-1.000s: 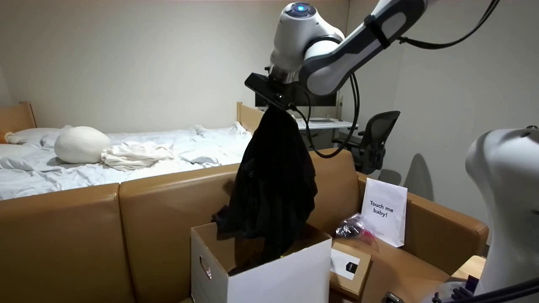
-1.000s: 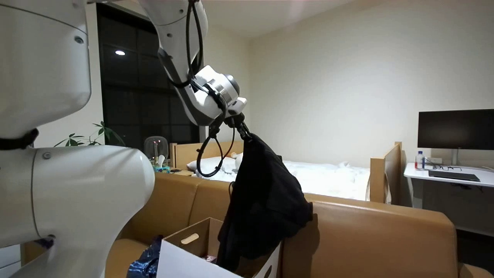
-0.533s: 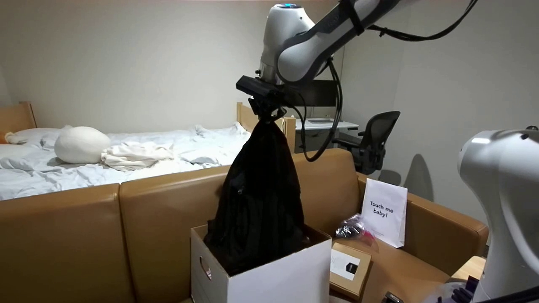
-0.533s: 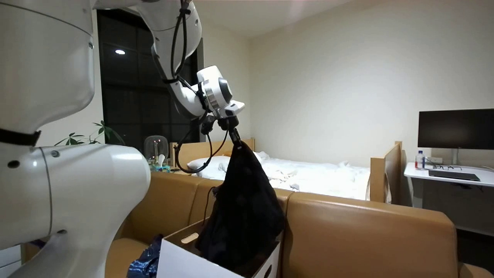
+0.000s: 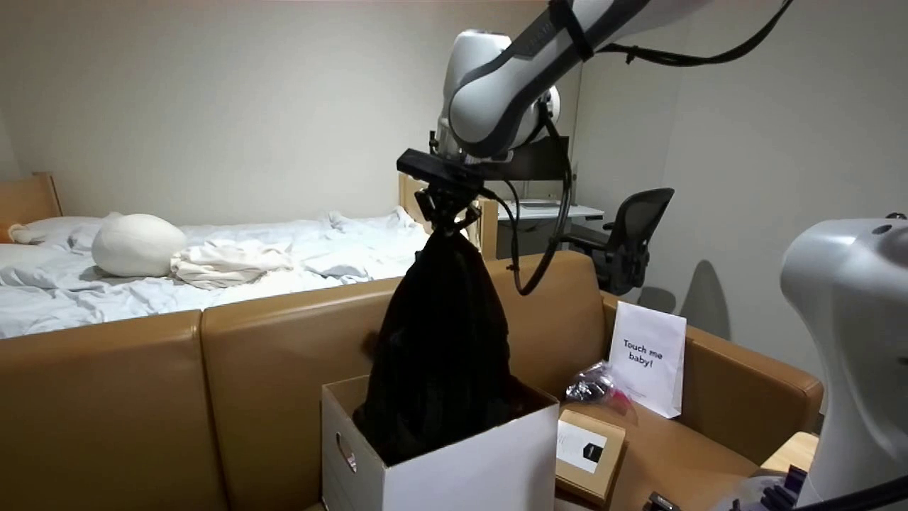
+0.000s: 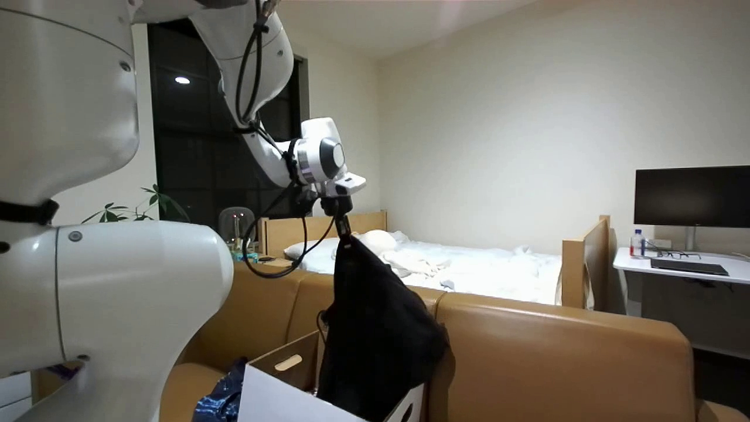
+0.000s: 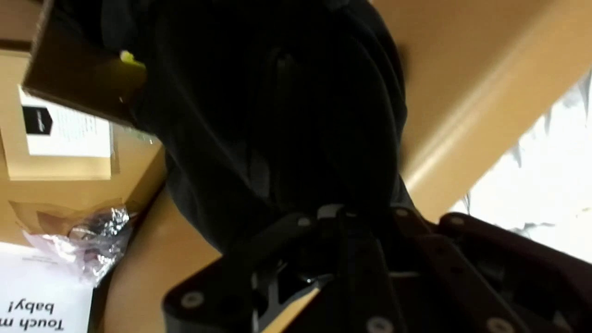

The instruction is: Pick up the black cloth, plastic and brown book from the sofa and put them in the box

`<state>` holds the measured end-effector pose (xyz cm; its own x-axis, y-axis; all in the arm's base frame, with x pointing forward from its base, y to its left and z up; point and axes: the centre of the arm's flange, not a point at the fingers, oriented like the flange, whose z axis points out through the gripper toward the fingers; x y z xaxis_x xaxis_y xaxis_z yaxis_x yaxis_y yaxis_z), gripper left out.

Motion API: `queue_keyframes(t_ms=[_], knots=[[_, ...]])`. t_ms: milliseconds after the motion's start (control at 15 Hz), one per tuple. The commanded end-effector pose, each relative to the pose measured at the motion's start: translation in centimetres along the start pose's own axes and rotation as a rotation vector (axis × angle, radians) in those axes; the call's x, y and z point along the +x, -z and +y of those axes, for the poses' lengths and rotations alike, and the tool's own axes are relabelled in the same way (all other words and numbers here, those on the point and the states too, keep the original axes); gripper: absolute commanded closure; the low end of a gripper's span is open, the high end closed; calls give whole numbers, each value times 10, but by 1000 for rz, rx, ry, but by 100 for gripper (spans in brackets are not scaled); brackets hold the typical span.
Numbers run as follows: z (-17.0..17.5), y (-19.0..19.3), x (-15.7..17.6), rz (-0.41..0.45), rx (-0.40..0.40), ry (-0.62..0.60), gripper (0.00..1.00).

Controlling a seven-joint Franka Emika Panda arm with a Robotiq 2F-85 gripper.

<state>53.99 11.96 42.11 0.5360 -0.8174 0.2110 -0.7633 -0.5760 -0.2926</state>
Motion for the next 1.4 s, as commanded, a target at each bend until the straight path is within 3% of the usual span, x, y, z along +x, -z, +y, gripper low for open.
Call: queue_keyframes(t_ms=[0,133,333,467,667,867,933,1267,1333], knots=[[5,-62,-8,-162,-93,33,96],[26,-88,-4,-225,-132,-27,96],[29,-121,14,-244,-136,-111,96],[22,-132,27,-291,-96,-147,96],[-1,-144,18,-376,-67,-89,96],[-2,-151,-1,-510,-175,-23,96],[7,-150,0,-511,-220,-45,96],[9,-158,14,-479,-278,-43,96],[7,-155,18,-456,-285,-41,69]])
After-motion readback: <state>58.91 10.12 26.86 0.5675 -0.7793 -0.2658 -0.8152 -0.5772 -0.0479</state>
